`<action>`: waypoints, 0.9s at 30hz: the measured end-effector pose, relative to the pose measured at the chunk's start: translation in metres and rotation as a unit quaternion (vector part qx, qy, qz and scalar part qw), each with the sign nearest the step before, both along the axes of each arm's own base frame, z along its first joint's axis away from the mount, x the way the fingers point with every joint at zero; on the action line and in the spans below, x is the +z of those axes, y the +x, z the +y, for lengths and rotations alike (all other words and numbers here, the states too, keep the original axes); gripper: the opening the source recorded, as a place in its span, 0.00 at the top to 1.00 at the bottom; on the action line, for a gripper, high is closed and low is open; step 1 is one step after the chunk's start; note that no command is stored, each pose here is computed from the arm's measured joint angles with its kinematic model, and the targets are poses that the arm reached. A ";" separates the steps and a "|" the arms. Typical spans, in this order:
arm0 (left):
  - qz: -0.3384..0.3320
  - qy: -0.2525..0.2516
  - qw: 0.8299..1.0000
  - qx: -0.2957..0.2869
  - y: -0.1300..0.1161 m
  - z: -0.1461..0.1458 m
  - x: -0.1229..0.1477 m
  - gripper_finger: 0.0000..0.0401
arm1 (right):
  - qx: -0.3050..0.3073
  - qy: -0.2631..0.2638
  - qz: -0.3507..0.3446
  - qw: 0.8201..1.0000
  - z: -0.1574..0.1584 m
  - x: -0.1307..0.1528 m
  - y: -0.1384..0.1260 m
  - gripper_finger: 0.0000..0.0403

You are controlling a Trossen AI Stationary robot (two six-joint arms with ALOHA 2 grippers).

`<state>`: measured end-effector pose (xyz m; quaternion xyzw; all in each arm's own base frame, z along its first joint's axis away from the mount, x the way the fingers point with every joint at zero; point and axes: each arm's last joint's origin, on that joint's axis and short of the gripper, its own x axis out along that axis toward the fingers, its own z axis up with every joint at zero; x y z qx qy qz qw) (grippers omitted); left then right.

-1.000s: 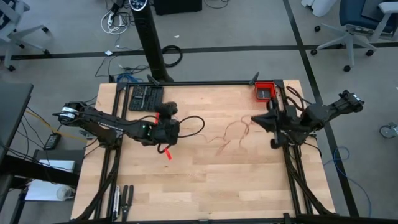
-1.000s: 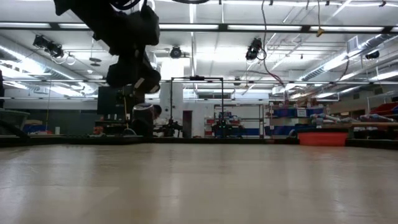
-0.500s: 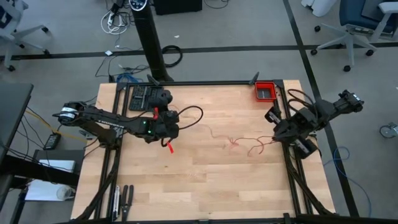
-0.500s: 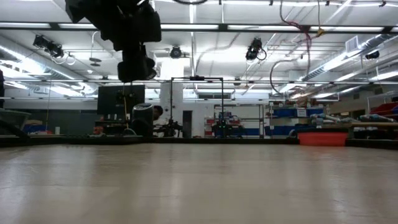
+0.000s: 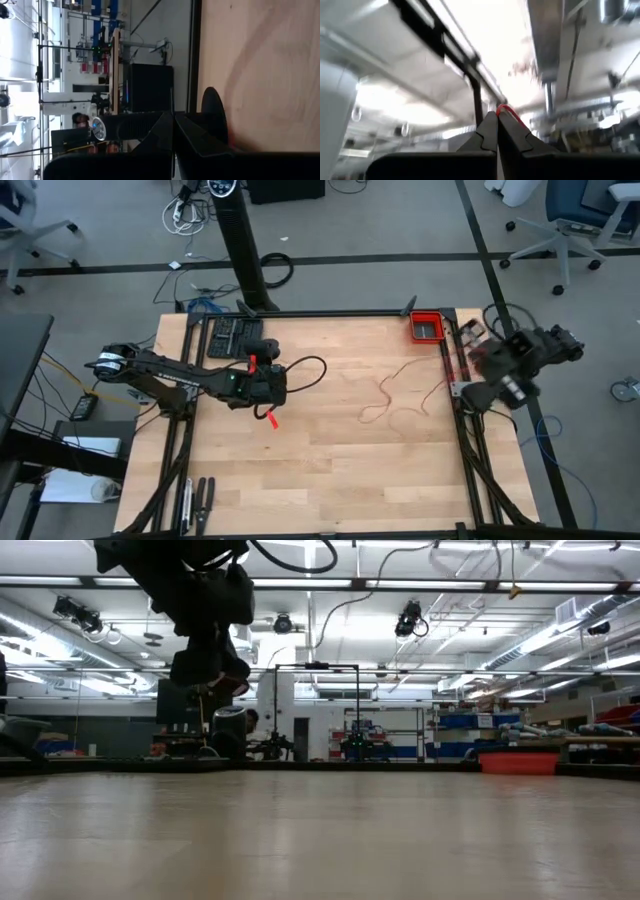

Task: Coil cords
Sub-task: Uncoil the red wire from the black spool

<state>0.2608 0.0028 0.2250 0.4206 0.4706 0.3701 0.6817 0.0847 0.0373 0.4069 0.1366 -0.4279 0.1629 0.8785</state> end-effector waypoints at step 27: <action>-0.073 0.047 0.994 0.068 -0.002 0.007 0.003 0.98 | 0.022 0.048 -0.062 0.997 -0.009 0.008 -0.018 1.00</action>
